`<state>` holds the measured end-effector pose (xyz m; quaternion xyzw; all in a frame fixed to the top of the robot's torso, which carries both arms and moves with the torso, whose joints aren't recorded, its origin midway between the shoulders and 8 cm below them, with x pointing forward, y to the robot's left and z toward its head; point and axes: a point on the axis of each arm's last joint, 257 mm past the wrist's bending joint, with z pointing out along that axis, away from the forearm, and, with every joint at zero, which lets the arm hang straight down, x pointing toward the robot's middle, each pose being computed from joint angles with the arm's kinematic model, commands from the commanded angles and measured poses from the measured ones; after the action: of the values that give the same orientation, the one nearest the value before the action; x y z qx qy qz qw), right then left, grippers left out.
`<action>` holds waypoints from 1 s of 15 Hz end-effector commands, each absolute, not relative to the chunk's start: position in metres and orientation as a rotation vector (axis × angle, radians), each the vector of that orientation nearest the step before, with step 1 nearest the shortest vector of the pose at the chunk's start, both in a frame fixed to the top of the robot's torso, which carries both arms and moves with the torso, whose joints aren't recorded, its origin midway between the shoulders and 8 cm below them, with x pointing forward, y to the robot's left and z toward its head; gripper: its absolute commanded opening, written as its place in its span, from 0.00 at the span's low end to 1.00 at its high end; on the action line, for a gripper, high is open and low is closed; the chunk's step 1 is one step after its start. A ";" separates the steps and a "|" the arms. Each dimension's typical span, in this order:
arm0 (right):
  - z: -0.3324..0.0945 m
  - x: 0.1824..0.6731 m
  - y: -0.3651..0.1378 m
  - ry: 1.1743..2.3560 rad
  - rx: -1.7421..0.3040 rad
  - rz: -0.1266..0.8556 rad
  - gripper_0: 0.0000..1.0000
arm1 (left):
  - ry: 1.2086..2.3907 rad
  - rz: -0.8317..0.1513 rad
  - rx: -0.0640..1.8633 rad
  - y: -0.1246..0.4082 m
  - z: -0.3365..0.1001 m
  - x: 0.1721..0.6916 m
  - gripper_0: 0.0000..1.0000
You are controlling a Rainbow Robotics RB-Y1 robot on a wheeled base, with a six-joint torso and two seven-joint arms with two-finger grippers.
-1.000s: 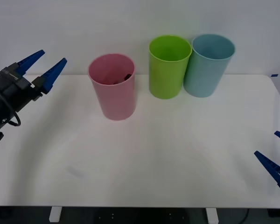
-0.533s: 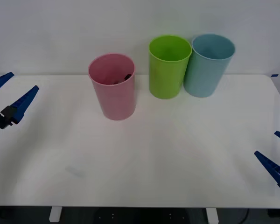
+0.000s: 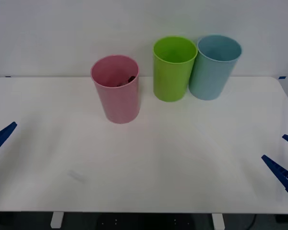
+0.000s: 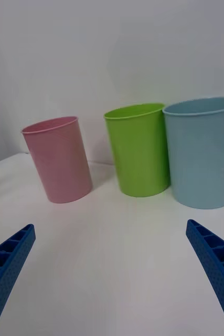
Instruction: Grasp the object on the table and drop it into the matching bin: aluminum can to the light blue bin, PET bottle to the pink bin.
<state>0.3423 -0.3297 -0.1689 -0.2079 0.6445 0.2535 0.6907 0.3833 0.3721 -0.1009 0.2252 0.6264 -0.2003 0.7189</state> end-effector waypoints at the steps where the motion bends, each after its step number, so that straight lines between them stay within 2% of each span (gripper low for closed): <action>1: -0.169 0.342 -0.330 1.441 -0.465 0.567 1.00 | 1.407 -0.391 0.529 0.382 -0.114 0.367 1.00; 7: -0.169 0.342 -0.330 1.441 -0.465 0.567 1.00 | 1.470 -0.301 0.581 0.398 -0.148 0.331 1.00; 15: -0.169 0.342 -0.330 1.441 -0.465 0.567 1.00 | 1.498 -0.356 0.577 0.388 -0.161 0.321 1.00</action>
<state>0.3423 -0.3297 -0.1689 -0.2079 0.6445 0.2535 0.6907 0.3209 0.3902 -0.1597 0.2572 0.6669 -0.1552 0.6819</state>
